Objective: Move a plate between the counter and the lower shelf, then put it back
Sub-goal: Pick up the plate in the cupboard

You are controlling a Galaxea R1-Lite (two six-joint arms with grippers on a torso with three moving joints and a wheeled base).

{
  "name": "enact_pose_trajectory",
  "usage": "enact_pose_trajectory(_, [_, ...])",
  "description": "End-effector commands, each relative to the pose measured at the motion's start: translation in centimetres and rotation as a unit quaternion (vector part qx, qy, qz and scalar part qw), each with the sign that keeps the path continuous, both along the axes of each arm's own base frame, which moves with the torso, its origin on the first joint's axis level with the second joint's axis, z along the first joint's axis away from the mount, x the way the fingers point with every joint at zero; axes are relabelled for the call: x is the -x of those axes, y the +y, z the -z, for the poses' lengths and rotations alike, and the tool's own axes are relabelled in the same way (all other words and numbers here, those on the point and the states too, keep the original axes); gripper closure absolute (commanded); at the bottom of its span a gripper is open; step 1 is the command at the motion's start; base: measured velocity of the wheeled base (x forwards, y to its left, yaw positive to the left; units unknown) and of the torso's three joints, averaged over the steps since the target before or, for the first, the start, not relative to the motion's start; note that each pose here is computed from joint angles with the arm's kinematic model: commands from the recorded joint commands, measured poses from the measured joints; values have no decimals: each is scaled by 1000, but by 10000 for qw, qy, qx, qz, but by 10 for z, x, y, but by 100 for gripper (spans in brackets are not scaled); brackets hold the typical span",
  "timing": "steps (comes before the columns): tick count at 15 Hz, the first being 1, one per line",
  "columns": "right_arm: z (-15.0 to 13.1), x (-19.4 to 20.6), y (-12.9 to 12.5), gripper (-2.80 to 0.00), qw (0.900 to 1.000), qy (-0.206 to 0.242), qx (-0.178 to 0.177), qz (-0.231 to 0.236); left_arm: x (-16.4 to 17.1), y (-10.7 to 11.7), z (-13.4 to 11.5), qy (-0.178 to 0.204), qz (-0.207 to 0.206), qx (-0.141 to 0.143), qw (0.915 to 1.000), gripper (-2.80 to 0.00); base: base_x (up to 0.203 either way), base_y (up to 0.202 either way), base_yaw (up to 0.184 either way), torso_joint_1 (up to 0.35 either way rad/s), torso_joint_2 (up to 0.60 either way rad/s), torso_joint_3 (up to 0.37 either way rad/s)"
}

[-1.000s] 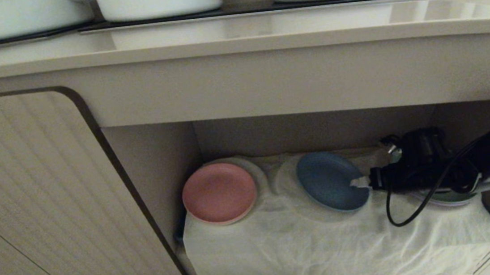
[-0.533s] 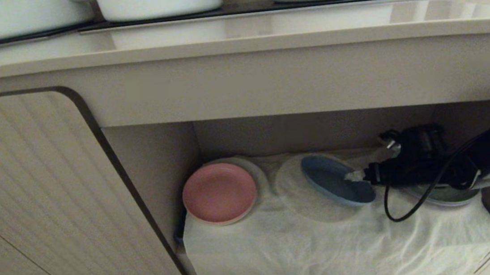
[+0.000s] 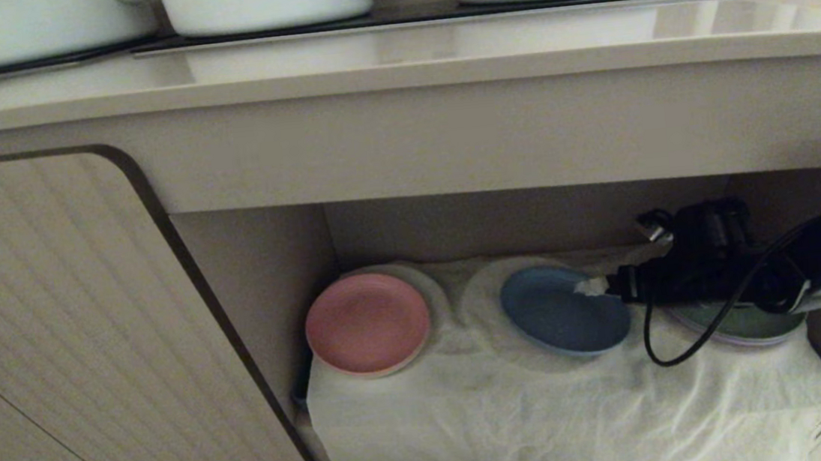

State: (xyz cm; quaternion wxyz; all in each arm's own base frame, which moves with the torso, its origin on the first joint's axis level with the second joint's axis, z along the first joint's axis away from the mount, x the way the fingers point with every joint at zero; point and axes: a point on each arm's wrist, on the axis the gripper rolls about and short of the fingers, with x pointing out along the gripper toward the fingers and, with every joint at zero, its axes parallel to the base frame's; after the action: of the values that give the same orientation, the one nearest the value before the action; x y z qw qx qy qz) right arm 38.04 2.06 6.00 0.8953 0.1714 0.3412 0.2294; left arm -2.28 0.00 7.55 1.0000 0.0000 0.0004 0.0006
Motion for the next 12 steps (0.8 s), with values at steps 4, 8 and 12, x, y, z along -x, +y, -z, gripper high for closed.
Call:
enact_pose_trajectory(4, [-10,1,0,-280,9999,-131,-41,-2,0,0,0,-4,-1,7,10000,0,0,0,0,0,0,0])
enact_pose_trajectory(8, [-15,3,0,-280,9998,-185,-51,-14,0,0,0,-4,-1,7,10000,0,0,0,0,0,0,0])
enact_pose_trajectory(12, [-19,5,0,-280,9998,-198,-57,-10,0,0,0,-4,-1,4,10000,0,0,0,0,0,0,0])
